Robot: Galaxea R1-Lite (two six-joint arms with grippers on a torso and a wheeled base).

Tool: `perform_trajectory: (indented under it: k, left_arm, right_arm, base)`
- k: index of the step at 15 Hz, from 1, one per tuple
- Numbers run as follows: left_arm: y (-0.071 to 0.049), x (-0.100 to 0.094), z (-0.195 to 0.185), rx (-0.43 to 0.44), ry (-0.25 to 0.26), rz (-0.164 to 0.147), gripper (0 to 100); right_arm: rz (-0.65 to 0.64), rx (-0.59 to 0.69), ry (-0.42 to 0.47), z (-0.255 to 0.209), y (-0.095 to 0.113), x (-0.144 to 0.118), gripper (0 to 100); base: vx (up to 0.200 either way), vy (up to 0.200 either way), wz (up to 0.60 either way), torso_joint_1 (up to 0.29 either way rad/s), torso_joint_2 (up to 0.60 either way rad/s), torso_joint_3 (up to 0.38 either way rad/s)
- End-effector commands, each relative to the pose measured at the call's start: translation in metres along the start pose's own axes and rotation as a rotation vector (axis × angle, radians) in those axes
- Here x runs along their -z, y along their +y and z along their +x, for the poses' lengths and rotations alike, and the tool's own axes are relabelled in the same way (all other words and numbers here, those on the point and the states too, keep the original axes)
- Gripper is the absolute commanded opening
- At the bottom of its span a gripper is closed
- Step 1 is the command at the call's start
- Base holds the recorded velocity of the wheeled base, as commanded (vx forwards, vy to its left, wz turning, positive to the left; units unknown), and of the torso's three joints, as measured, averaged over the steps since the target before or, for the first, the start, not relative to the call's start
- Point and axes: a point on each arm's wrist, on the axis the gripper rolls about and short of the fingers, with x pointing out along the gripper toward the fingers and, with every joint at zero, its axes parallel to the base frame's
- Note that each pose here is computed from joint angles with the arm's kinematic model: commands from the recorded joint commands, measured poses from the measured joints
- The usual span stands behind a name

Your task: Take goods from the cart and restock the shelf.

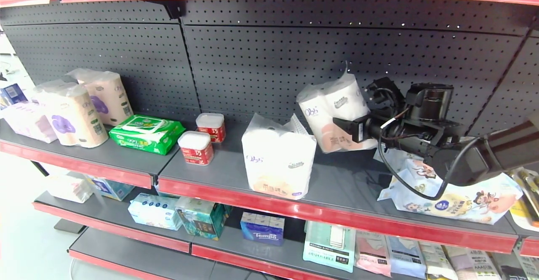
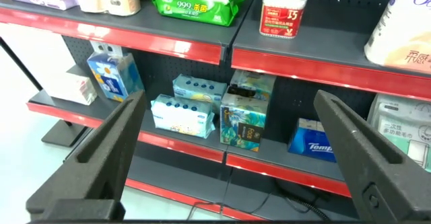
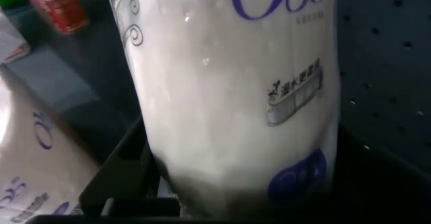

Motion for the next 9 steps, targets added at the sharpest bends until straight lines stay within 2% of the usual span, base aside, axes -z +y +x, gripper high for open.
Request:
perform_trajectory:
  k: [1, 9]
  left_arm:
    - [0.0, 0.0, 0.0, -0.001, 0.001, -0.001, 100]
    - [0.0, 0.0, 0.0, 0.0, 0.001, -0.001, 100]
  right_arm:
    - [-0.003, -0.037, 0.0, 0.01, 0.001, 0.004, 0]
    - [-0.011, -0.215, -0.049, 0.045, 0.009, 0.01, 0]
  base:
    - [0.0, 0.0, 0.0, 0.0, 0.0, 0.0]
    - [0.0, 0.0, 0.0, 0.0, 0.0, 0.0]
